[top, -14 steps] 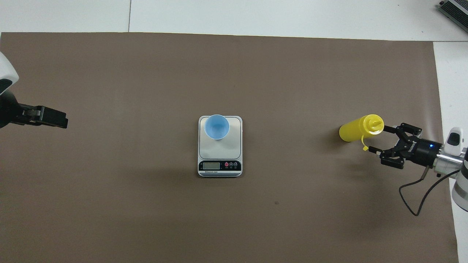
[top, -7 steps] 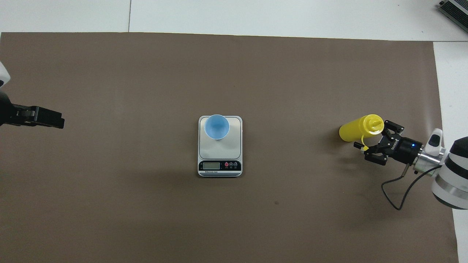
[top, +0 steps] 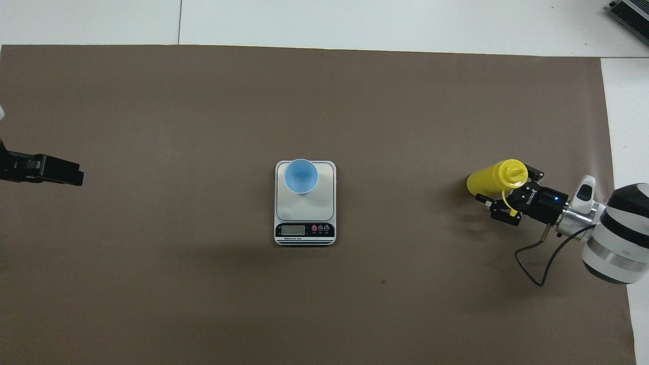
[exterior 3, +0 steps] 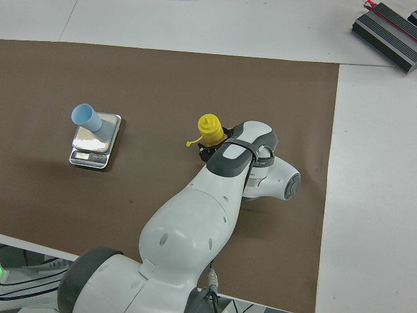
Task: Pour seasoning into cup on scale with both arms
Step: 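Lift the yellow bottle with the right gripper and carry it over the cup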
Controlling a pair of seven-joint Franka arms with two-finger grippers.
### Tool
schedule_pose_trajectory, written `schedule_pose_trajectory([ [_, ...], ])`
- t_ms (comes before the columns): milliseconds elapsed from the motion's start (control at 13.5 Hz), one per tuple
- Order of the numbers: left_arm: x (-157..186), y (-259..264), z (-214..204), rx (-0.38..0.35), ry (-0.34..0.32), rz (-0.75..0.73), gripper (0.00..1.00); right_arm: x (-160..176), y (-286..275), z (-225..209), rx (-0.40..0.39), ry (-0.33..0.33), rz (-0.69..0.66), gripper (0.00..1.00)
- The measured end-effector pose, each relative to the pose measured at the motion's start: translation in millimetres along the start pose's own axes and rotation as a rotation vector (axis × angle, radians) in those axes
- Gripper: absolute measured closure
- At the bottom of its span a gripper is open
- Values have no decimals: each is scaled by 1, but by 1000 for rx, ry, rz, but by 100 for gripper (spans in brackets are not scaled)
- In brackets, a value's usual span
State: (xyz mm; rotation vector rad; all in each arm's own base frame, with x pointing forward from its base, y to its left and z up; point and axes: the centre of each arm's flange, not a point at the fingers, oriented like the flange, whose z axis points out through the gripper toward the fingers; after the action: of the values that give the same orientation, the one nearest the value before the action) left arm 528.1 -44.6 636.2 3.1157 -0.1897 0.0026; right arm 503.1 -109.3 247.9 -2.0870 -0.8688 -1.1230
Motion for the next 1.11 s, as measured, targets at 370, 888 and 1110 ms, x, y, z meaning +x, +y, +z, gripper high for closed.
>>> schedule_pose_trajectory([
  [370,-1,-2,-1,0,-2,-4,0,6,1,3,3,3,-13,34],
  [888,-1,-2,-1,0,-3,-4,0,42,7,18,19,18,-12,40],
  [1110,-1,-2,-1,0,-3,-4,0,73,6,24,30,24,12,40],
])
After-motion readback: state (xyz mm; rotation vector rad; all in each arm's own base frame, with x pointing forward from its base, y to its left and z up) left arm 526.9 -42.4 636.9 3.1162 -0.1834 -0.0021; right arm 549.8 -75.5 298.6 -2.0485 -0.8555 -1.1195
